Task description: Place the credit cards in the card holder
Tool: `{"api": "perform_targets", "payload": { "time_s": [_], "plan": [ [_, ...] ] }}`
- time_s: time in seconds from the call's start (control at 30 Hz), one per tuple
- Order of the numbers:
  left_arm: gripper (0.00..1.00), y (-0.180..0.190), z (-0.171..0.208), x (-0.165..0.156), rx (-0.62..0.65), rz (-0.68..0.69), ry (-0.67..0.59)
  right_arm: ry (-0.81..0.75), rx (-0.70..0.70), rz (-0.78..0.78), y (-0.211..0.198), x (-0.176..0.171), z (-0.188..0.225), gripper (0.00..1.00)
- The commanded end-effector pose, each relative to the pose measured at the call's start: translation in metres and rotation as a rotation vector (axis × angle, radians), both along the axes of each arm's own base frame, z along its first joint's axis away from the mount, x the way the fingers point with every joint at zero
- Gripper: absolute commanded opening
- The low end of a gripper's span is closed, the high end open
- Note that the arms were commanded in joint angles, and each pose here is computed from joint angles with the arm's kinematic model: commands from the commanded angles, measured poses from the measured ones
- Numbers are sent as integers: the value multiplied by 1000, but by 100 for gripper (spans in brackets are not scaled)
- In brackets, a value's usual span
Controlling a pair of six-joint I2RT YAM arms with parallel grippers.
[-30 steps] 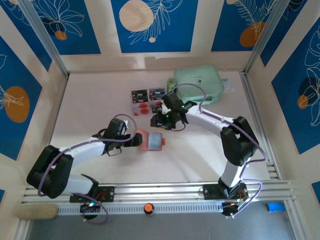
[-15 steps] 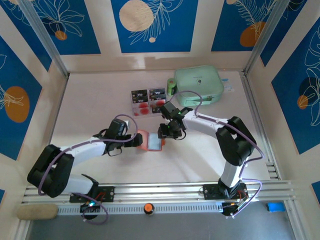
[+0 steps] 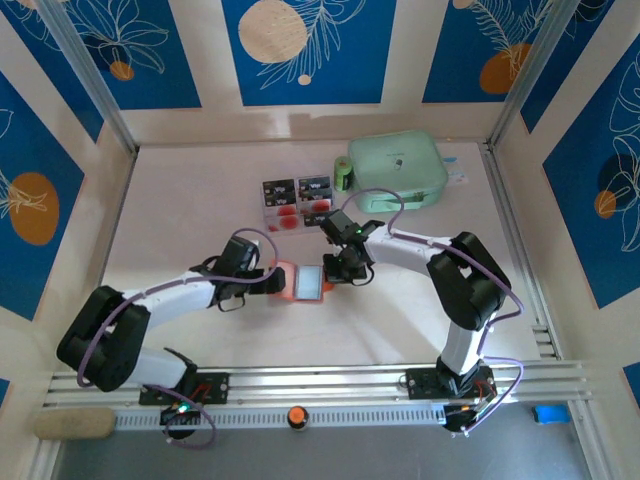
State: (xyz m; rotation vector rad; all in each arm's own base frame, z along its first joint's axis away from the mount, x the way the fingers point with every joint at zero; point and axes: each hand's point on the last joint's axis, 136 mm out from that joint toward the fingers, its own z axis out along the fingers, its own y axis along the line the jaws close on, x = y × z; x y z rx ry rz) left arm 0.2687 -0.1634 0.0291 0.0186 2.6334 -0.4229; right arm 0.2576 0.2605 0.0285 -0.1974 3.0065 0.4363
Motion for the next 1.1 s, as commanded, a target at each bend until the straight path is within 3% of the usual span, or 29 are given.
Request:
{"api": "perform_targets", "payload": {
  "time_s": [0.0, 0.13, 0.53, 1.07],
  "plan": [
    [100, 33, -24, -18, 154, 76, 94, 26, -20, -6, -8, -7, -8, 6],
    [100, 37, -26, -20, 175, 93, 104, 23, -5, -13, -7, -7, -5, 8],
    [100, 36, -24, -20, 211, 88, 111, -8, 62, -27, -3, 7, 20, 27],
    [100, 35, -22, -22, 199, 86, 103, -190, 214, -106, -26, 130, 125, 39]
  ]
}}
